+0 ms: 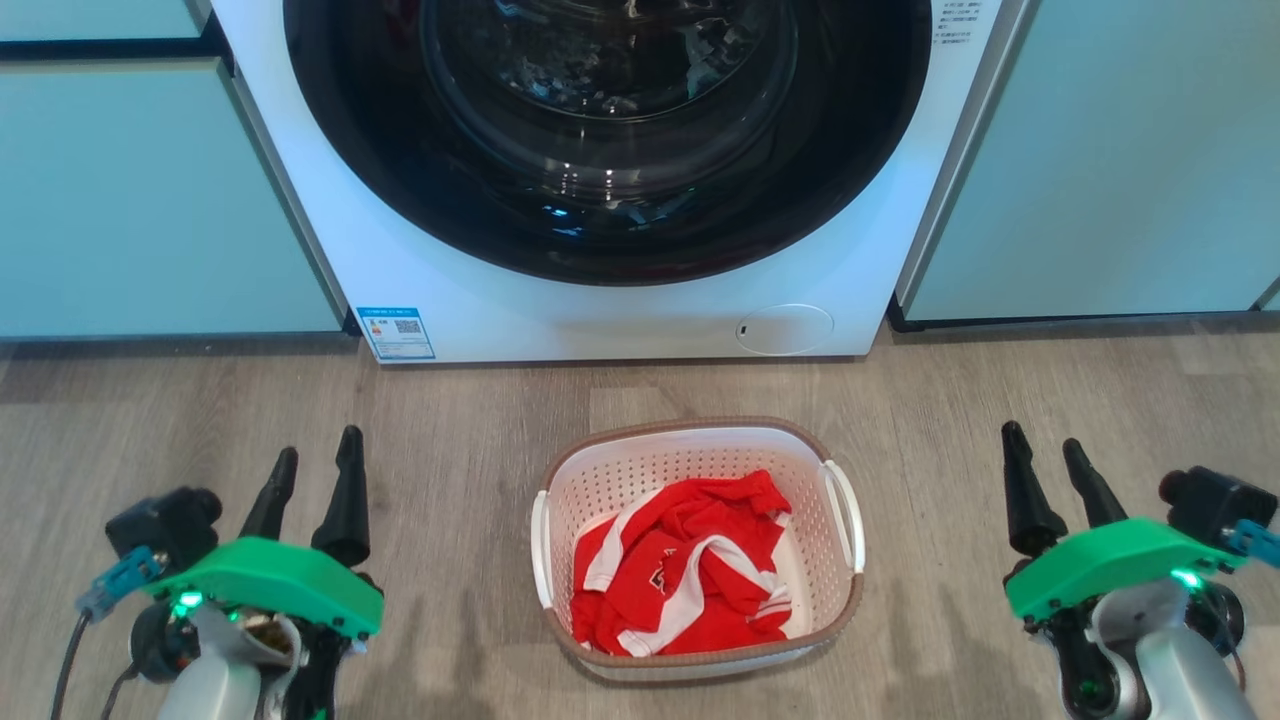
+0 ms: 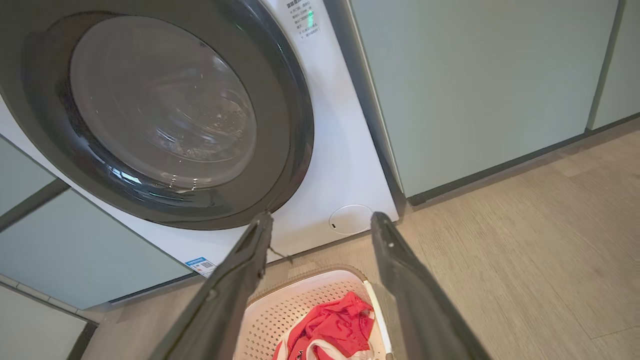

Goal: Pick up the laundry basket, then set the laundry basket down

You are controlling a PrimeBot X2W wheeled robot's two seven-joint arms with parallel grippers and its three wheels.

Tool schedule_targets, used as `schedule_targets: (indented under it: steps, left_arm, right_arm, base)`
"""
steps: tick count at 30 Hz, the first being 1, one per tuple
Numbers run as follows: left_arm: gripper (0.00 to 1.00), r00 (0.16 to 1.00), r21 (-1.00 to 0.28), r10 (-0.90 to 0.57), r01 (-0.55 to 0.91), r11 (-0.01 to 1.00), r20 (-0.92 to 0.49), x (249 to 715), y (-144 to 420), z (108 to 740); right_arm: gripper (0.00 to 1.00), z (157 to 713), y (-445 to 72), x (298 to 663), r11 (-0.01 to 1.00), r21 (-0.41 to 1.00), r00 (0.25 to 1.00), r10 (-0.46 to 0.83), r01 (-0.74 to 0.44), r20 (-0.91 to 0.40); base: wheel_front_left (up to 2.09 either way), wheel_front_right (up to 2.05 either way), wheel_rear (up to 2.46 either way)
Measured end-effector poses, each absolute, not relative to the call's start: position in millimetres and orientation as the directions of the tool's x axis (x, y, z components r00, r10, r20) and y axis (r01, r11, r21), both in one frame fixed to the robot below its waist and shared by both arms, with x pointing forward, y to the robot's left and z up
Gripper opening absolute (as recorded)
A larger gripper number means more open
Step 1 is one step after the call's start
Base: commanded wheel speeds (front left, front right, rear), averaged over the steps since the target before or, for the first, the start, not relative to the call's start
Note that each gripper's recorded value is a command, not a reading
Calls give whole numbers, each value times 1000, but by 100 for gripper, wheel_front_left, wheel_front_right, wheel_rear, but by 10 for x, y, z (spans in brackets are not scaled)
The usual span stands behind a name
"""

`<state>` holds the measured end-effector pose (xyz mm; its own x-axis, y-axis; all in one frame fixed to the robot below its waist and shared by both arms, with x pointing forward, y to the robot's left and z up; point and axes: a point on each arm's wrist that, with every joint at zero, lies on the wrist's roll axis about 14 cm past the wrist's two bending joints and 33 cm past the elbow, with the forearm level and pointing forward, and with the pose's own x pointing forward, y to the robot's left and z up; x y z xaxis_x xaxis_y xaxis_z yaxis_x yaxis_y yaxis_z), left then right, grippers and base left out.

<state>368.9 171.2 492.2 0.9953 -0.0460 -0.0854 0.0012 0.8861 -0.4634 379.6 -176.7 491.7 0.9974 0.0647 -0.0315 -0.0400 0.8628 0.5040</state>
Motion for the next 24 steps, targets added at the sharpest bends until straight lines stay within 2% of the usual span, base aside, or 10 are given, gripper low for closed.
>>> schedule_targets:
  steps: [24]
  left_arm:
    - [100, 995, -183, -87, 77, 980, -49, 3686, 1574, 4979]
  right_arm:
    - [100, 4949, -1606, 3850, 955, 272, 992, 126, -122, 2]
  base:
    - [0, 0, 0]
